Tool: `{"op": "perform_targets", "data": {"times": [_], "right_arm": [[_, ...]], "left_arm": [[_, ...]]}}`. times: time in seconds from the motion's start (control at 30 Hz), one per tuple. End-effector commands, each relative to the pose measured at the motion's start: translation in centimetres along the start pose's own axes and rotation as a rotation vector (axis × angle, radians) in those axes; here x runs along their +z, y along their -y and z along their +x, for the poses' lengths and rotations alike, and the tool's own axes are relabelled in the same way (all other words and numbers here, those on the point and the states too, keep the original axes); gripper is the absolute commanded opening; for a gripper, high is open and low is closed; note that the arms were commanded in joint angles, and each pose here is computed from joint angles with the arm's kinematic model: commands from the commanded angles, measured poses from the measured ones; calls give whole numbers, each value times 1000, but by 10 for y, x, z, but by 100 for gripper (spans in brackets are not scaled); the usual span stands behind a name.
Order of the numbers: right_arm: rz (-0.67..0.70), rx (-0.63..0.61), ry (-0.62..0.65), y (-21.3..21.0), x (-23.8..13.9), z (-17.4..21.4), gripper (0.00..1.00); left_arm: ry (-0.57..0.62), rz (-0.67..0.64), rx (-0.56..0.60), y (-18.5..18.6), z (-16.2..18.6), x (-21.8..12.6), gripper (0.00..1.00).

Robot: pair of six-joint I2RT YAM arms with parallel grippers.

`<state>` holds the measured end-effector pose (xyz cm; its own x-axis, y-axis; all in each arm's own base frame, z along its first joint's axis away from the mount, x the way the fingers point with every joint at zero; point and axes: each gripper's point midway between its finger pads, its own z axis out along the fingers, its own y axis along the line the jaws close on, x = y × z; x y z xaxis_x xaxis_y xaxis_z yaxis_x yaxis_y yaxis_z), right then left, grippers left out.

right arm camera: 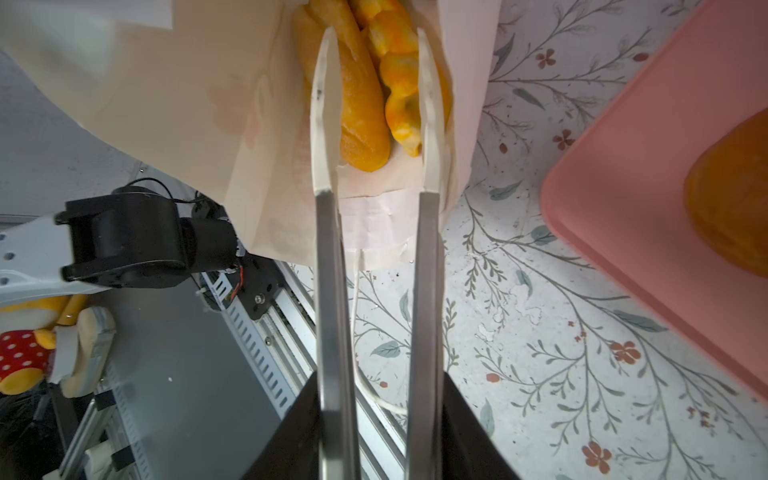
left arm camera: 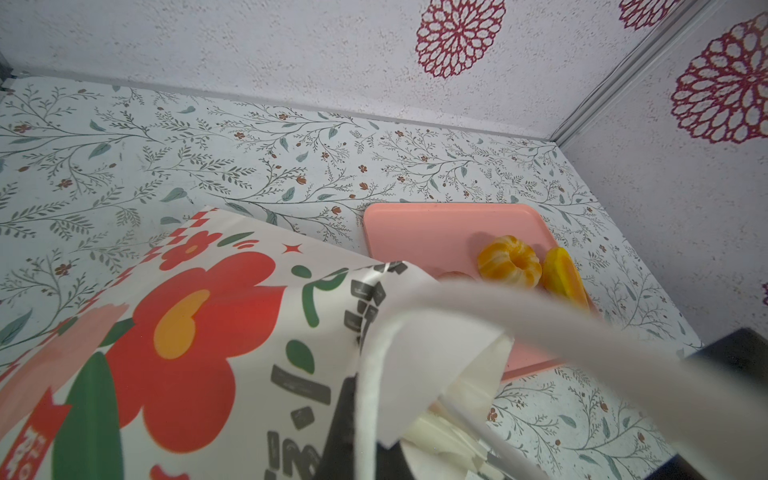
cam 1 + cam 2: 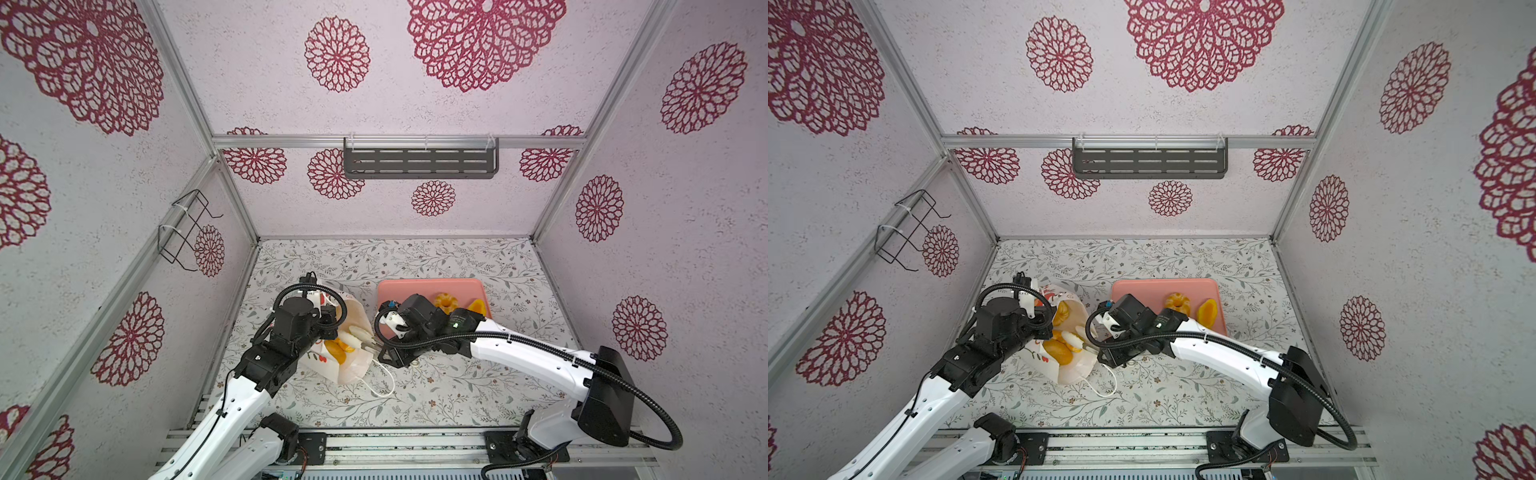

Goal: Take the fake bread out of the paper bag
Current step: 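Reach the right gripper into the bag and close on another yellow bread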

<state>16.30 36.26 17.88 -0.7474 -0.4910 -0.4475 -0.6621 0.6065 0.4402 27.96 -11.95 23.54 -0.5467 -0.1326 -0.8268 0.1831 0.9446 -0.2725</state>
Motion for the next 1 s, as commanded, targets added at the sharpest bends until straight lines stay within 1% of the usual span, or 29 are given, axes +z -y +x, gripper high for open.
{"op": "perform_targets", "data": {"times": [0.0, 0.1, 0.27, 0.47, 0.63, 0.8, 0.97], "right_arm": [[67, -121, -15, -2, -4, -2, 41], [101, -147, -46, -2, 5, 1, 41], [163, -152, -86, 8, 17, 7, 41], [232, -158, -128, 18, 24, 14, 41], [299, -156, -147, 25, 19, 17, 41], [328, -134, -133, 27, 9, 13, 36], [358, -130, -133, 28, 2, 11, 35]], "left_arm": [[68, 59, 3, 17, -26, -7, 0], [64, 76, 2, 21, -27, -5, 0], [65, 126, -3, 30, -28, -2, 0], [62, 137, -3, 32, -27, -2, 0], [57, 141, -15, 32, -25, -1, 0], [53, 139, -21, 32, -21, 1, 0], [45, 137, -19, 32, -18, 2, 0]]}}
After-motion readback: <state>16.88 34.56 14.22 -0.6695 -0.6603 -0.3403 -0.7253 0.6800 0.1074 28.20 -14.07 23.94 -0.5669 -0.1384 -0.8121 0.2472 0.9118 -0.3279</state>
